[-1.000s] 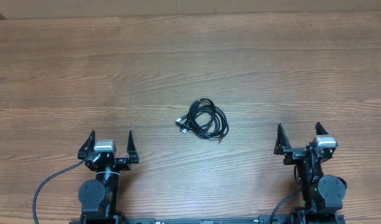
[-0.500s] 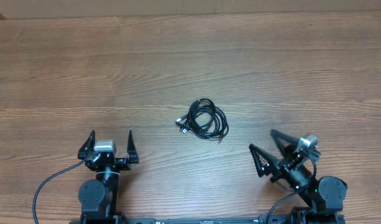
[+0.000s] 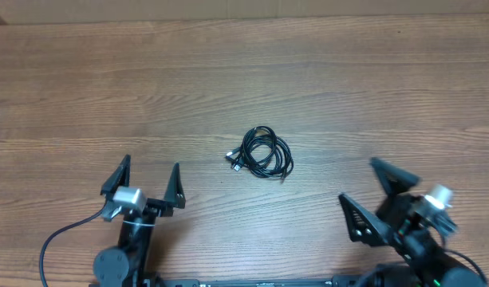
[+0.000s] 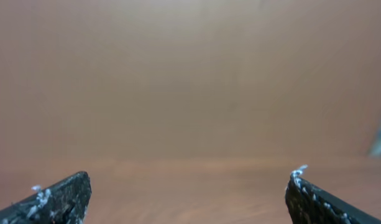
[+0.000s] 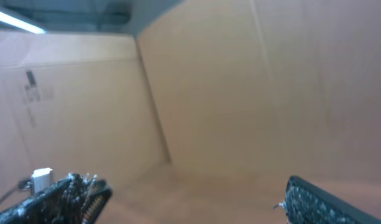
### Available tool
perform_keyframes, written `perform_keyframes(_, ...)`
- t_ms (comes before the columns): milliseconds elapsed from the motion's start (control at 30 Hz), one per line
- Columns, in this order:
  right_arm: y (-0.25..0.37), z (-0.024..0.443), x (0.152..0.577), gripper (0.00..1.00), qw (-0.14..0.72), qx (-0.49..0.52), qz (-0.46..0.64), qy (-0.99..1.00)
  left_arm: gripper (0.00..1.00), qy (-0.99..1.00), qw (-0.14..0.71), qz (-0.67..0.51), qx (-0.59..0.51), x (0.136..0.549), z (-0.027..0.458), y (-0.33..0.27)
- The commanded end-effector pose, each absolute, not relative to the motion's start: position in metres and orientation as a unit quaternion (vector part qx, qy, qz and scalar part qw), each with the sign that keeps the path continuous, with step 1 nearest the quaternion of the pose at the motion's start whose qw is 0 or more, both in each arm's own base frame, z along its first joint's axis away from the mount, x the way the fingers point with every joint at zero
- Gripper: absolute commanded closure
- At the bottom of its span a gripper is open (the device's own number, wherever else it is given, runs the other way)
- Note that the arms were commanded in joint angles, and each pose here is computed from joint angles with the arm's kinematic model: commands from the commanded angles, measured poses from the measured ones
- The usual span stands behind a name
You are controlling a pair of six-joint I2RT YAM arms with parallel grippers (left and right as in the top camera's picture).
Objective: Untangle cables
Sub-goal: 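Raise both arms and move grippers toward the black cable bundle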
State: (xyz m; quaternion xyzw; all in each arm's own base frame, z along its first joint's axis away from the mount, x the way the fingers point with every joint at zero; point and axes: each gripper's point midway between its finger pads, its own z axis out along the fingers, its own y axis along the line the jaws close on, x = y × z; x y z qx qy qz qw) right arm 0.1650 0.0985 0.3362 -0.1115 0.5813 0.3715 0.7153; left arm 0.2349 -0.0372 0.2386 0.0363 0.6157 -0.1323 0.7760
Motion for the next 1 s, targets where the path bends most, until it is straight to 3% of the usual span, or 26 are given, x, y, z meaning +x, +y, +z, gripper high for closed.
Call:
perform_keyframes(0, 0.085, 0.386, 0.149, 0.0, 0.768, -0.132, 0.265, 0.568, 0.0, 0.582, 0.785, -0.202, 0.068, 0.215, 0.281, -0.058)
perform_keyframes(233, 0.07, 0.419, 0.149, 0.0, 0.687, -0.083, 0.209, 0.691, 0.0, 0.645, 0.726, -0.218, 0.098, 0.197, 0.351, -0.072)
perform_keyframes(433, 0.073, 0.403, 0.167, 0.0, 0.514, -0.022, 0.26, 0.817, 0.0, 0.8, 0.517, -0.267, 0.147, 0.207, 0.361, -0.098)
perform_keyframes(567, 0.103, 0.394, 0.167, 0.0, 0.414, -0.042, 0.365, 0.833, 0.0, 0.839, 0.405, -0.341, 0.125, 0.219, 0.365, -0.114)
perform_keyframes(800, 0.115, 0.365, 0.184, 0.0, 0.292, -0.013, 0.441, 0.849, 0.0, 0.867, 0.287, -0.397, 0.09, 0.253, 0.33, -0.125)
perform_keyframes(967, 0.109, 0.333, 0.204, 0.11, 0.236, 0.026, 0.433, 0.869, 0.0, 0.893, 0.207, -0.396, 0.052, 0.273, 0.289, -0.123)
